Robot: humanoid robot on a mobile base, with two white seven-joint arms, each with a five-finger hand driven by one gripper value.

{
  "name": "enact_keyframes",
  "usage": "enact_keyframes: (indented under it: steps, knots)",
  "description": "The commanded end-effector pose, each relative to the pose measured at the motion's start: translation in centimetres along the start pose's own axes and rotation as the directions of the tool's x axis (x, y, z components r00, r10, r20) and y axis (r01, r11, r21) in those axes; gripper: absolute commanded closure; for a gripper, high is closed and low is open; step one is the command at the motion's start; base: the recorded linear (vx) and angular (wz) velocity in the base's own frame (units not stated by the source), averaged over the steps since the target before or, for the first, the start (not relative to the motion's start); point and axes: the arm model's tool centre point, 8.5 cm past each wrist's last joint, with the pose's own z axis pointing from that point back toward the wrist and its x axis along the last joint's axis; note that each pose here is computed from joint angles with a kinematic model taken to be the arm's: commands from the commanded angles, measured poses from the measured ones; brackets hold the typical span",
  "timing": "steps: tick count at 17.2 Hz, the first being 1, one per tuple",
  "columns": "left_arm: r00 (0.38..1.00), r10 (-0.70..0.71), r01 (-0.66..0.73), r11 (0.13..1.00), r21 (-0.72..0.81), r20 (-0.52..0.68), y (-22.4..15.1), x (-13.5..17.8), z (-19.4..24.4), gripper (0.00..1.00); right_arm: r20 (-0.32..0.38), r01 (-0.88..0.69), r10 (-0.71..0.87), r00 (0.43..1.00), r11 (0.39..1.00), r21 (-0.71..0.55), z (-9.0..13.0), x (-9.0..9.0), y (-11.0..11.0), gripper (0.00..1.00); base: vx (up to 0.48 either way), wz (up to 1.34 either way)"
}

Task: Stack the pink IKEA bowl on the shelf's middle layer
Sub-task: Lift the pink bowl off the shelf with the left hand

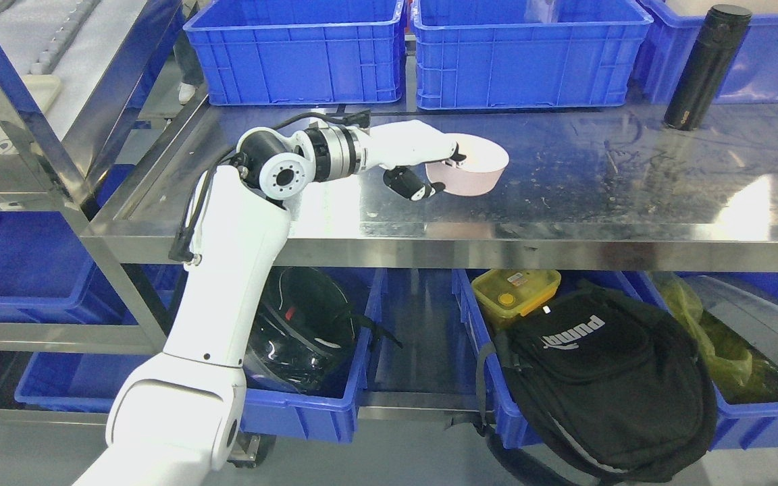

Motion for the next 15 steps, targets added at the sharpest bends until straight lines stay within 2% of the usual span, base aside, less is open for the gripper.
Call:
enact_keyframes:
  steps: [1, 5, 15]
  knots:
    - [0.992, -0.128, 0.129, 0.942, 0.310, -0.022, 6.0, 0.9, 8.2, 1.00, -0.006, -0.002, 0.002, 1.000, 1.000, -0.015, 0.0, -0.9, -1.0, 0.00, 0.000, 0.00]
    - [0.993, -0.116, 0.111, 0.956, 0.272, 0.002, 2.6, 1.2, 7.6, 1.00, -0.006, -0.002, 0.002, 1.000, 1.000, -0.015, 0.0, -0.9, -1.0, 0.00, 0.000, 0.00]
    - [0.993, -0.114, 0.106, 0.963, 0.248, 0.018, 2.3, 1.7, 6.7, 0.99, -0.006, -0.002, 0.002, 1.000, 1.000, -0.015, 0.0, -0.9, -1.0, 0.00, 0.000, 0.00]
